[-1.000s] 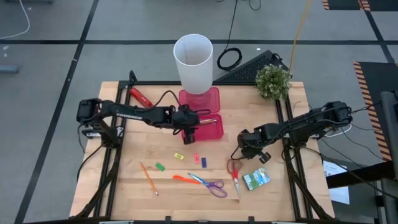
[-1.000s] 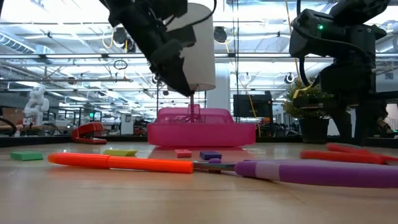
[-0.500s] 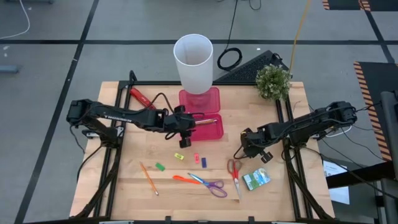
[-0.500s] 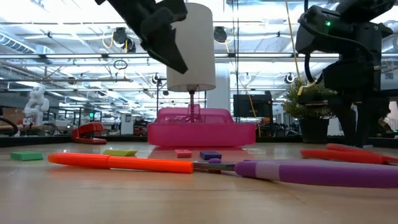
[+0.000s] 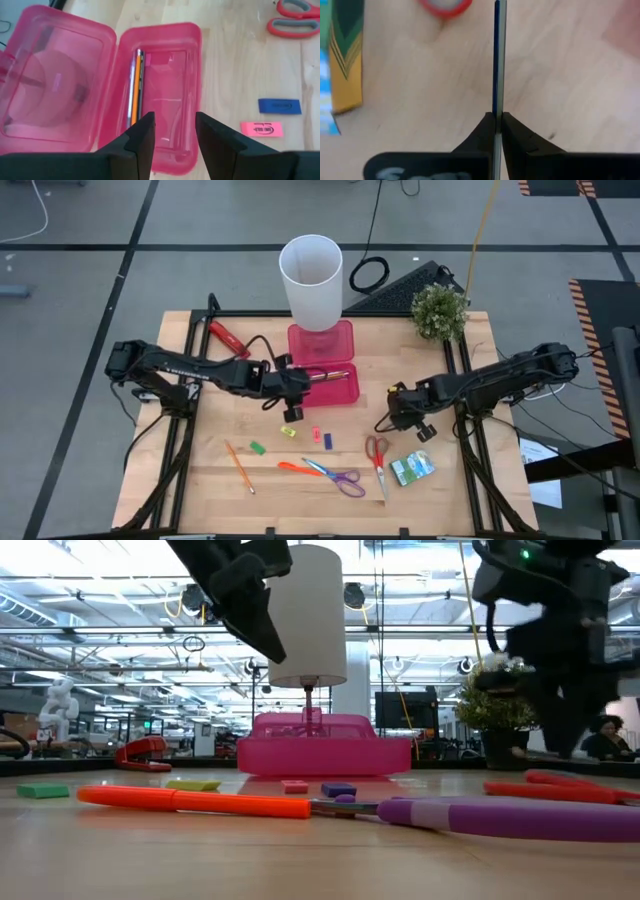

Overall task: Pack school essentials
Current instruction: Put the black pencil into the pink supply box

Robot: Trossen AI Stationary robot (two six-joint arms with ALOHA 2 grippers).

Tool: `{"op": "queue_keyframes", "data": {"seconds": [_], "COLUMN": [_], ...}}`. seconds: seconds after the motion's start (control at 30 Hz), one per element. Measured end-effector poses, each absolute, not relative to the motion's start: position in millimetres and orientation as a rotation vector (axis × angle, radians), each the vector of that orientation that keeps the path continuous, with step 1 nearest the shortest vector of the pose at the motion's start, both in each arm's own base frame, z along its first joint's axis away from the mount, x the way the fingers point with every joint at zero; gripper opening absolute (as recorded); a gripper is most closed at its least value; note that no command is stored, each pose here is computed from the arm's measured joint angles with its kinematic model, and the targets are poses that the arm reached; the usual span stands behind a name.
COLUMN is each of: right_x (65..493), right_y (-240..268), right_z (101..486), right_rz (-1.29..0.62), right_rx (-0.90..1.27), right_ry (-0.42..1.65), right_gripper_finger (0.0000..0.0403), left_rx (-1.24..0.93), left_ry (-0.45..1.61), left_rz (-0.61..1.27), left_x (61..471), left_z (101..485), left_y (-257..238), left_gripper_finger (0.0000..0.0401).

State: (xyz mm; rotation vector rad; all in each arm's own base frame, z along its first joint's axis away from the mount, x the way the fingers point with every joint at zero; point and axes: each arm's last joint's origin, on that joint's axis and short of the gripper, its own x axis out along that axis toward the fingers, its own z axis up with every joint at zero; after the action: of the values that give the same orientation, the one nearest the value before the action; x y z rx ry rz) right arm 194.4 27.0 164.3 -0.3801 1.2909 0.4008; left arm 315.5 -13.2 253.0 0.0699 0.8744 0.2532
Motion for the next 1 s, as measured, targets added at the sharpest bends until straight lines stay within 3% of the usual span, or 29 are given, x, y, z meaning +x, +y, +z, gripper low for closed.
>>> {"op": "queue_keyframes", "data": {"seconds": [0.63, 1.0], "right_x": [243, 300], "right_y": [2, -29], "right_z": [249, 275], "right_rz": [0.115, 0.013], "right_rx": [-0.297, -0.241], "right_ry": [1.064, 1.007], "right_gripper_finger": [0.0006, 0.0001], "left_rx": [0.069, 0.022], "left_ry": [0.992, 1.021], "left_rz": [0.279, 0.279], "left_x": [289, 256], "left_z": [236, 215], "left_y": [-74, -115], "left_gripper_finger": [0.0145, 0.0145]}}
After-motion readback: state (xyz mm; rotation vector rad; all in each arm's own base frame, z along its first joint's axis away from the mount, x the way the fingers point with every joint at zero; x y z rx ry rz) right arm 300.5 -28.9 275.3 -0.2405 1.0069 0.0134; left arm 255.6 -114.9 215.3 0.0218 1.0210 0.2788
